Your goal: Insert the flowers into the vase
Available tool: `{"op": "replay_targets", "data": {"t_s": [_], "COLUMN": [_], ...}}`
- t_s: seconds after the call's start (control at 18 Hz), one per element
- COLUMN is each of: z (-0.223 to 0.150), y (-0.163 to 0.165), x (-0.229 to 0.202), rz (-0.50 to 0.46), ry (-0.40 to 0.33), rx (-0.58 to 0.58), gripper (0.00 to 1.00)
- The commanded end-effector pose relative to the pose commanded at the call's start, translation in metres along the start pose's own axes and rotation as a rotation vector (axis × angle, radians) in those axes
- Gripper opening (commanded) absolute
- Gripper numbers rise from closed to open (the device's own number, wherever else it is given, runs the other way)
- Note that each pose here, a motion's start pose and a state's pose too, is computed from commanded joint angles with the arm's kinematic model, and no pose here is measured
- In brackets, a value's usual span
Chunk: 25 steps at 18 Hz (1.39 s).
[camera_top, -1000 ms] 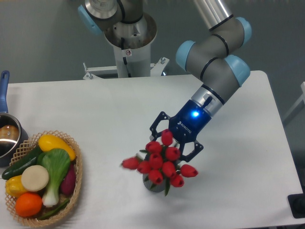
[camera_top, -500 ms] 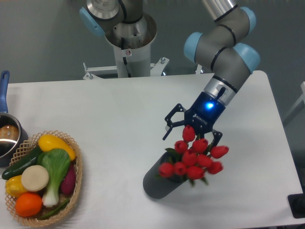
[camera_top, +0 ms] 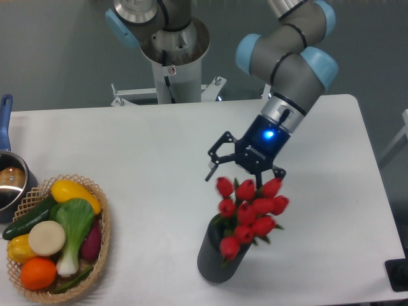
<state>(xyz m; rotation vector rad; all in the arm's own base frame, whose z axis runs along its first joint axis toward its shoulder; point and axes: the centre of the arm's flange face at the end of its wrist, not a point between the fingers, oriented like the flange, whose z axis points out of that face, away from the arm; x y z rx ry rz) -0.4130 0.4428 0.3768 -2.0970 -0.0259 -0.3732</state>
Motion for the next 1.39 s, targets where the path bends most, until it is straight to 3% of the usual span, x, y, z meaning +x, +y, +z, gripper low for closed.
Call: {"op": "replay_targets", "data": {"t_s": [0.22, 0.39, 0.61, 0.72, 0.78, 0.89, 1.06, 1.28, 1.39], "z": [-0.004, -0.018, -0.089, -0.124, -0.136, -0.145, -0.147, -0.143, -0.143], "y": [-0.003, 0.003, 0.007, 0.021, 0.033, 0.050, 0.084, 0.116, 0.125], "x": [0.003, 0.000, -0.025, -0.043, -0.052, -0.065, -0.094, -0.132, -0.142], "rz": [0.003, 0.006, 0.040, 0.140, 0.197, 0.266, 0.240, 0.368, 0.381], "ry": [-0.016, -0.091, -0.358, -0.506, -0.547, -0.549, -0.514, -0.425, -0.408], "rx": [-0.013, -0.075, -0.251, -0.465, -0.579, -0.704, -0.757, -0.921, -0.968], "gripper": [1.00, 1.00, 1.00, 1.00, 1.00, 1.00, 1.00, 1.00, 1.00]}}
